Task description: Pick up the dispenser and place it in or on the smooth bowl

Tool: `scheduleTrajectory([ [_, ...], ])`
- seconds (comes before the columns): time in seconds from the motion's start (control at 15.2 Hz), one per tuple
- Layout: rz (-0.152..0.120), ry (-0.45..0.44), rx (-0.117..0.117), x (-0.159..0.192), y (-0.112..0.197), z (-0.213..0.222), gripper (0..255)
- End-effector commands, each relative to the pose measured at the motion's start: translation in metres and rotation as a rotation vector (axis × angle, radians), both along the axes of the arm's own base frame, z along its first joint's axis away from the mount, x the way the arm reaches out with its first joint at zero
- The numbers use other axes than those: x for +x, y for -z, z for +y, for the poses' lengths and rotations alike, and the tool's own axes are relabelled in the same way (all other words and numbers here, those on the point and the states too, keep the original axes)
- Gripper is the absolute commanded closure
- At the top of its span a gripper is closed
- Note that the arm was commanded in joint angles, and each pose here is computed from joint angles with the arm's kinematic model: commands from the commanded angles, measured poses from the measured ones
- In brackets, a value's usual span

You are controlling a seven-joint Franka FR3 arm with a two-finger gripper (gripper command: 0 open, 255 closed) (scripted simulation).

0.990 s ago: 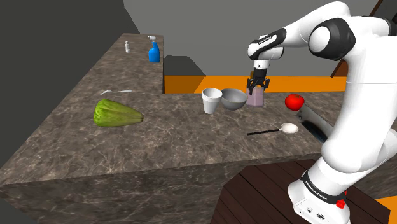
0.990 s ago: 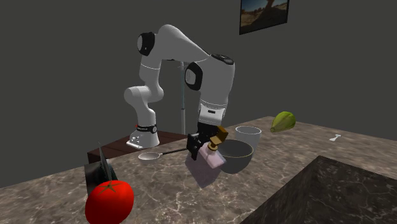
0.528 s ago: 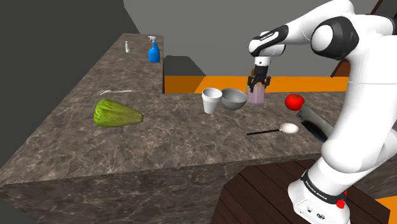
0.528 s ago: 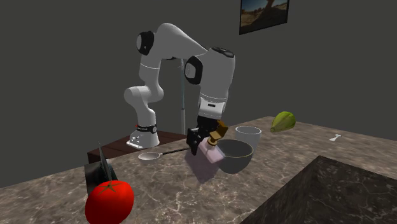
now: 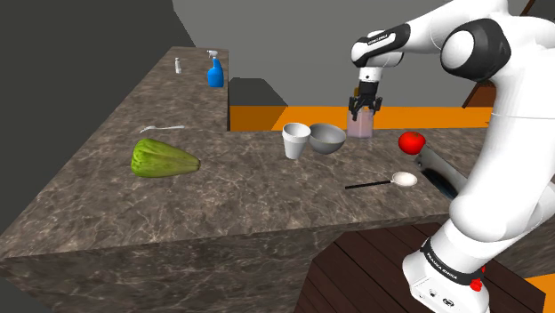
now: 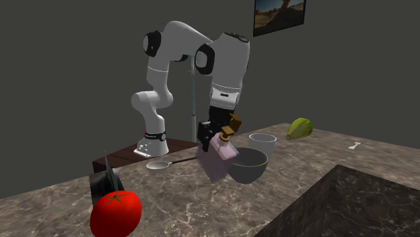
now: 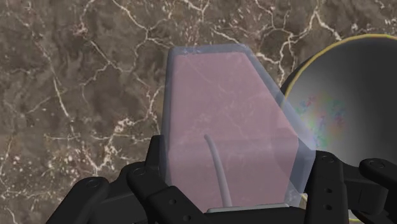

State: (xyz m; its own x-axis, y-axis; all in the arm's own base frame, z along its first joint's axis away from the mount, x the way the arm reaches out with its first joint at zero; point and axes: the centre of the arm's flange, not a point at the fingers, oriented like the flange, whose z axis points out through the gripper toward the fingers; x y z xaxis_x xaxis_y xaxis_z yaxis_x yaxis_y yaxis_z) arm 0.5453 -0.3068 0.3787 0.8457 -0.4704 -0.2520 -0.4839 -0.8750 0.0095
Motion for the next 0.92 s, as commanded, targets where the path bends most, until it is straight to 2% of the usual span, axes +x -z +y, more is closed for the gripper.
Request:
scheduleTrajectory([
  [0.0,0.000,0.000,0.000,-0.001,-0.010,0.000,255],
  [0.86,0.000,0.000,0.000,-0.001,-0.079,0.000,255],
])
